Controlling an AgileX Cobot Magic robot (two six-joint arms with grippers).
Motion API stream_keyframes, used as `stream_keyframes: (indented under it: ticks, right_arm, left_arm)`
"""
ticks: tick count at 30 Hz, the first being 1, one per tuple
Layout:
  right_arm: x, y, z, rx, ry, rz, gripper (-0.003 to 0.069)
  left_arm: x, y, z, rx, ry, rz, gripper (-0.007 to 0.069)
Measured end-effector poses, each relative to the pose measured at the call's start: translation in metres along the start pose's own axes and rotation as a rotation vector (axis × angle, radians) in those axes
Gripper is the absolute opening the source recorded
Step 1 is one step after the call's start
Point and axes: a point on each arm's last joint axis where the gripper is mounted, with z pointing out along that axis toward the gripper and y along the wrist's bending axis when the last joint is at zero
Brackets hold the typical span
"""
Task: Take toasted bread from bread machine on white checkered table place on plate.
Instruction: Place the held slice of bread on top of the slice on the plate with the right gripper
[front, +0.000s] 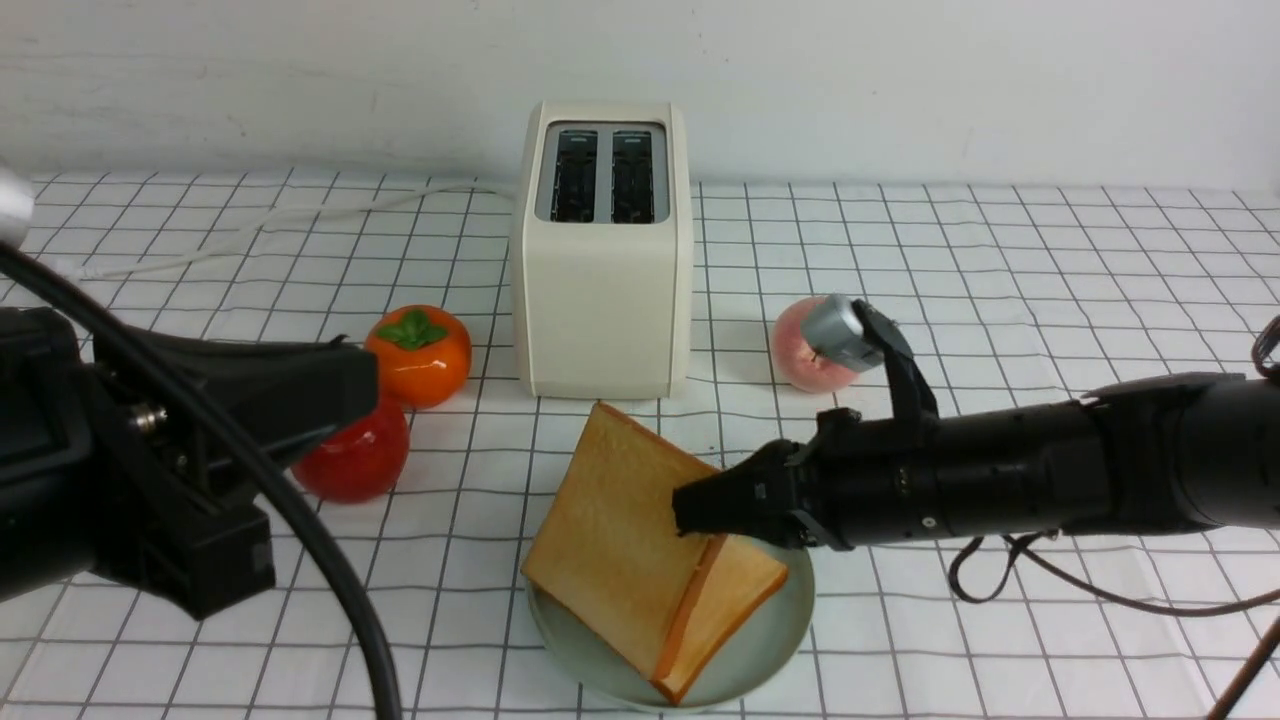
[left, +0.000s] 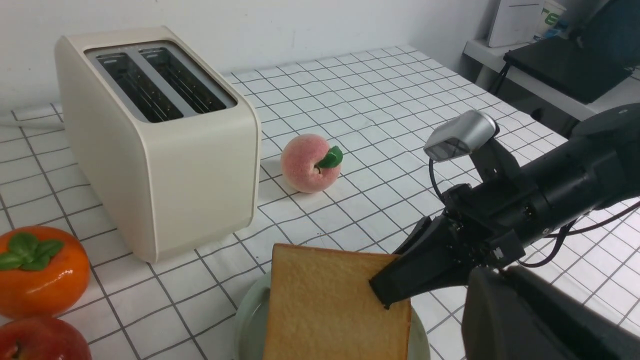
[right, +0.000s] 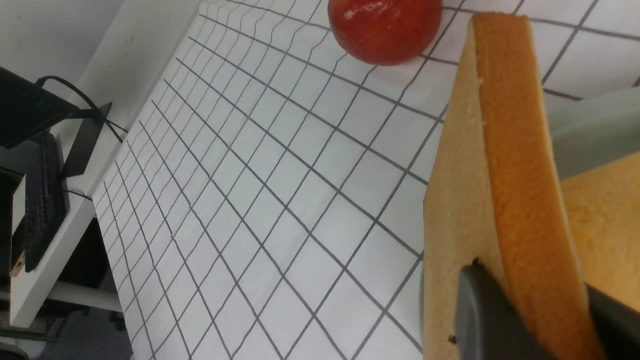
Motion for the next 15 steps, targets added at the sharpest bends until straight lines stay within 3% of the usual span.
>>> stream_keyframes:
  ticks: [10, 15]
  right_arm:
    - [-0.0028, -0.0039, 0.0039, 0.037, -0.008, -0.004, 0.0106]
    - [-0.0026, -0.006, 0.0044, 0.052, -0.008, -0.001, 0.0159]
  left_arm:
    - [0.0, 0.0, 0.0, 0.0, 0.0, 0.0, -0.0013]
    - [0.0, 0.0, 0.0, 0.0, 0.0, -0.001, -0.0012]
